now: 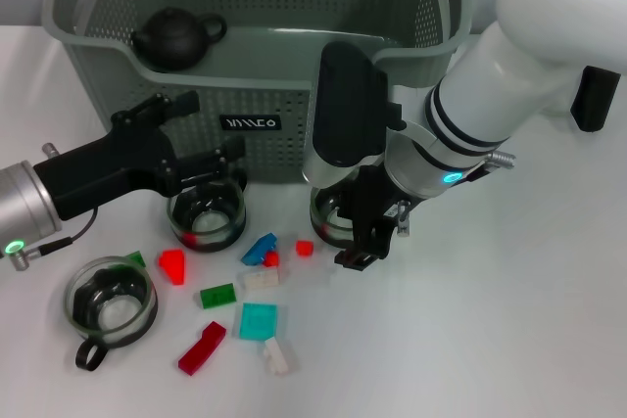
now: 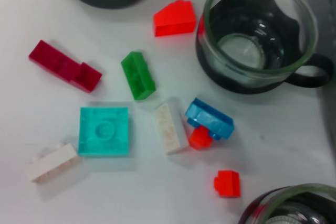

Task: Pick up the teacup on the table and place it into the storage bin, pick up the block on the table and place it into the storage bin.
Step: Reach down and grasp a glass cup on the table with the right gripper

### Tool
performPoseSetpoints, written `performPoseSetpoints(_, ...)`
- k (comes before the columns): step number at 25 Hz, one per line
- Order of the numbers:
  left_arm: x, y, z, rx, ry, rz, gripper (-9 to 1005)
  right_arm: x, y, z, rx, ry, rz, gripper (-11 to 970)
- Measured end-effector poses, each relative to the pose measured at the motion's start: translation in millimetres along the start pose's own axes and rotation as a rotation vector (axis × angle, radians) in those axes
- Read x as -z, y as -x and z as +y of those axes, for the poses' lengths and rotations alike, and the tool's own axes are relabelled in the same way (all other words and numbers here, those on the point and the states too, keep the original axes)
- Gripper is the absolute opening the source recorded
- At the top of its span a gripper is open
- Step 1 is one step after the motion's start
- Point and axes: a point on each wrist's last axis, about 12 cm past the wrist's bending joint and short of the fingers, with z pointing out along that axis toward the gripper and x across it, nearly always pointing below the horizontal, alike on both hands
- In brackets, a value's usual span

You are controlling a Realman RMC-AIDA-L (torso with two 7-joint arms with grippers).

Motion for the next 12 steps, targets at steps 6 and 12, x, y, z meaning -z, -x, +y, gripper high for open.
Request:
performPoseSetpoints(6, -3.3, 0.4, 1.0, -0.004, -0.001, 0.011, 935, 3.2, 3.4, -0.9, -0.013, 0.007, 0.005, 549)
performPoseSetpoints(12, -0.9, -1.8, 0.3, 0.002, 0.004, 0.014, 935, 3.0, 3.2, 0.6, -0.018, 0.022, 0.021, 355)
